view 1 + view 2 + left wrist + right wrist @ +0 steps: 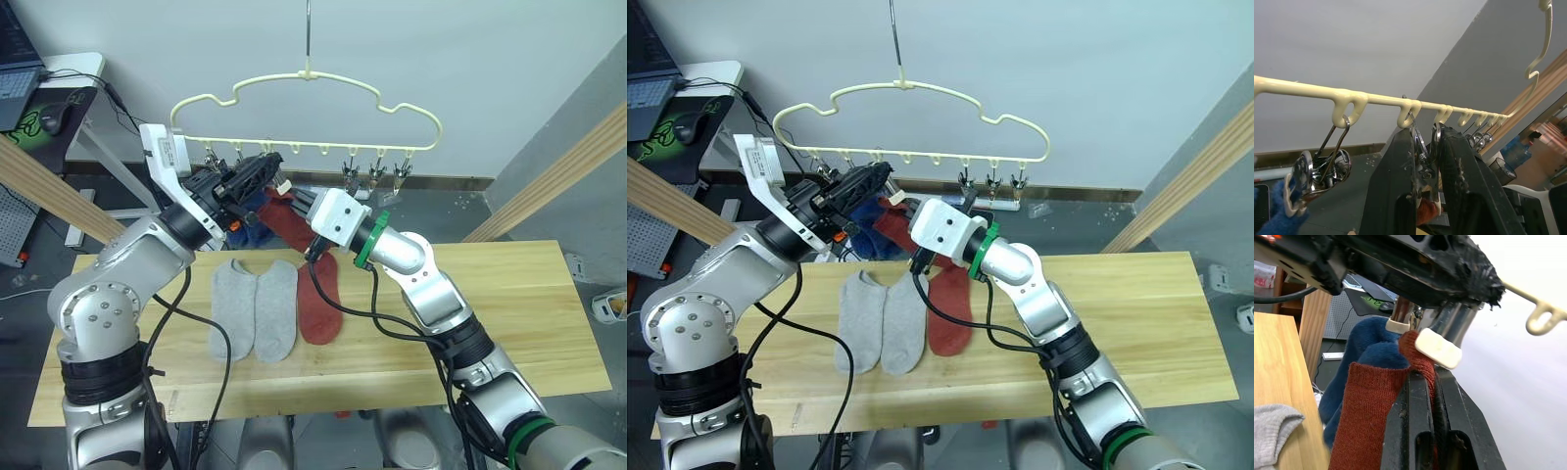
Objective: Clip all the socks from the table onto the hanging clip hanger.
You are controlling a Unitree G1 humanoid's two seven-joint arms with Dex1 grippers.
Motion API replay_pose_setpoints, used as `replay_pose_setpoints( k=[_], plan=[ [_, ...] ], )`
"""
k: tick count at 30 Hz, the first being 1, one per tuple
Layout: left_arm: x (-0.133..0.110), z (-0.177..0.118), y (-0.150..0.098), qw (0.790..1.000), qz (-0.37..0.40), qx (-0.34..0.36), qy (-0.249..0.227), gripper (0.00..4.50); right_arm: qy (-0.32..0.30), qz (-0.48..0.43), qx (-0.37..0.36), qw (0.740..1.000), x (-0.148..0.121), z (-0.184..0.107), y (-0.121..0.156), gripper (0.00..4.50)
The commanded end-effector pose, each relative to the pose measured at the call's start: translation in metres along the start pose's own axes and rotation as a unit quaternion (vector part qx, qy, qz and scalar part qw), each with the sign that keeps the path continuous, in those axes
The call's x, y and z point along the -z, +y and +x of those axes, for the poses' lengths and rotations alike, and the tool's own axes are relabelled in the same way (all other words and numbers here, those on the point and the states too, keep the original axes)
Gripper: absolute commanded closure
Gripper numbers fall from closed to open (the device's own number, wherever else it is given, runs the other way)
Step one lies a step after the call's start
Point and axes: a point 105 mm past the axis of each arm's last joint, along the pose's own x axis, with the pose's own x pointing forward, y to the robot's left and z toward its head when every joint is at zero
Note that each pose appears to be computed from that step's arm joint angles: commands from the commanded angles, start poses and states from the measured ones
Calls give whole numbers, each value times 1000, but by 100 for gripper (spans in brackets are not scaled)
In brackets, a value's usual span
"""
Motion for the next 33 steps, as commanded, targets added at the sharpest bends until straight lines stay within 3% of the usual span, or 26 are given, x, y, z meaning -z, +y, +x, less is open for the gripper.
replay_pose_setpoints(
  k=[1,15,17,25,27,30,33],
  plan=[
    [-2,-3,-6,1000,3,18,-1,413,-28,24,41,998,-13,-1,-15,450],
    [-1,-4,-7,1000,13,21,2,414,-44,79,45,995,-23,3,-15,450],
    [0,-4,-6,1000,12,18,1,343,-45,79,43,995,-23,3,-15,450],
    [4,-6,-9,999,18,26,13,129,-36,82,20,996,-21,6,-7,450],
    [5,-7,-10,999,20,27,14,103,-29,84,12,996,-19,7,-4,450],
    [7,-7,-11,999,24,28,18,100,-19,84,-1,996,-15,7,0,381],
    [9,-8,-11,999,32,26,22,100,-4,68,-14,998,-12,5,4,279]
  ],
)
